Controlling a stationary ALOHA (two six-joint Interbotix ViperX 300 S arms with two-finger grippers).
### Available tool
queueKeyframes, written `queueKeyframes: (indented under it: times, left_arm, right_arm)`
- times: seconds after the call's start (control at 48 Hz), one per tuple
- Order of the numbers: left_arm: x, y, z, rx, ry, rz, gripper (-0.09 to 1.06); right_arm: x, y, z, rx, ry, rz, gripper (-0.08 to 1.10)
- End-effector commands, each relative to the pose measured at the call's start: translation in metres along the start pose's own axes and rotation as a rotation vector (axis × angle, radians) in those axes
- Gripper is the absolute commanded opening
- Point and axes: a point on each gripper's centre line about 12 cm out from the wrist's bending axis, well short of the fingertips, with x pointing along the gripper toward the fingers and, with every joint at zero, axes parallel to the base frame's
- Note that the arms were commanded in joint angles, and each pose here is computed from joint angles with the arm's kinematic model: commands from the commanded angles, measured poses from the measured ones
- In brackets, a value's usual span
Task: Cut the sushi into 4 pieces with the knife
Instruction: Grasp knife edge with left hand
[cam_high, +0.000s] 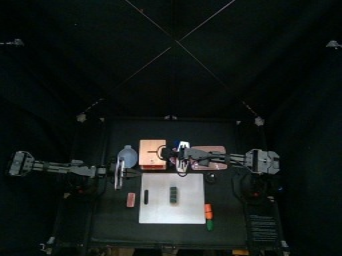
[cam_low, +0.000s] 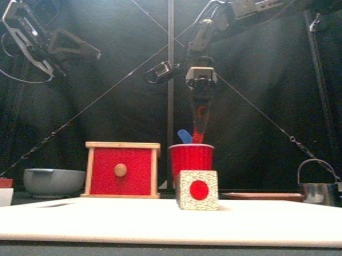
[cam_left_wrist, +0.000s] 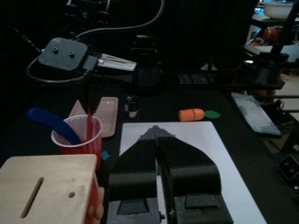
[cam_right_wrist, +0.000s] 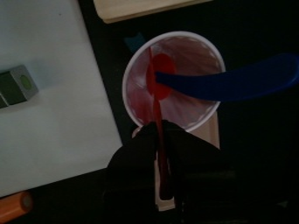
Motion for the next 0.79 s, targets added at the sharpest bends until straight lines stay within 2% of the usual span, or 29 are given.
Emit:
queueKeyframes:
  times: [0.021,0.188,0.312,0.438,0.542,0.625,0.729,0.792]
  left_arm:
    - [0.002,0.003,0.005,0.002,-0.017,0.012,0.27]
    - [0.002,0.005,0.005,0.002,-0.017,0.023,0.27]
    - [0.002,0.006,0.006,0.006,-0.024,0.027,0.27]
    - [0.001,0.008,0.012,0.007,-0.071,0.036,0.28]
    - [0.000,0.010,0.018,0.007,-0.133,0.044,0.35]
    - [0.000,0.011,0.021,-0.006,-0.156,0.047,0.47]
    - [0.000,0.010,0.022,-0.006,-0.159,0.046,0.70]
    - [0.001,0.010,0.021,-0.006,-0.155,0.044,0.86]
  right_arm:
    - [-0.046,-0.007,0.006,0.022,-0.086,0.019,0.00]
    - [-0.105,-0.013,0.003,0.049,-0.206,0.009,0.02]
    - [-0.153,0.002,-0.013,0.021,-0.333,0.011,0.02]
    - [-0.185,0.021,-0.030,0.017,-0.496,0.007,0.02]
    - [-0.187,0.036,-0.046,-0.003,-0.602,-0.030,0.02]
    - [-0.178,0.043,-0.059,-0.012,-0.676,-0.054,0.02]
    - [-0.159,0.048,-0.077,0.024,-0.776,-0.041,0.02]
    - [-0.144,0.053,-0.089,0.050,-0.864,0.000,0.02]
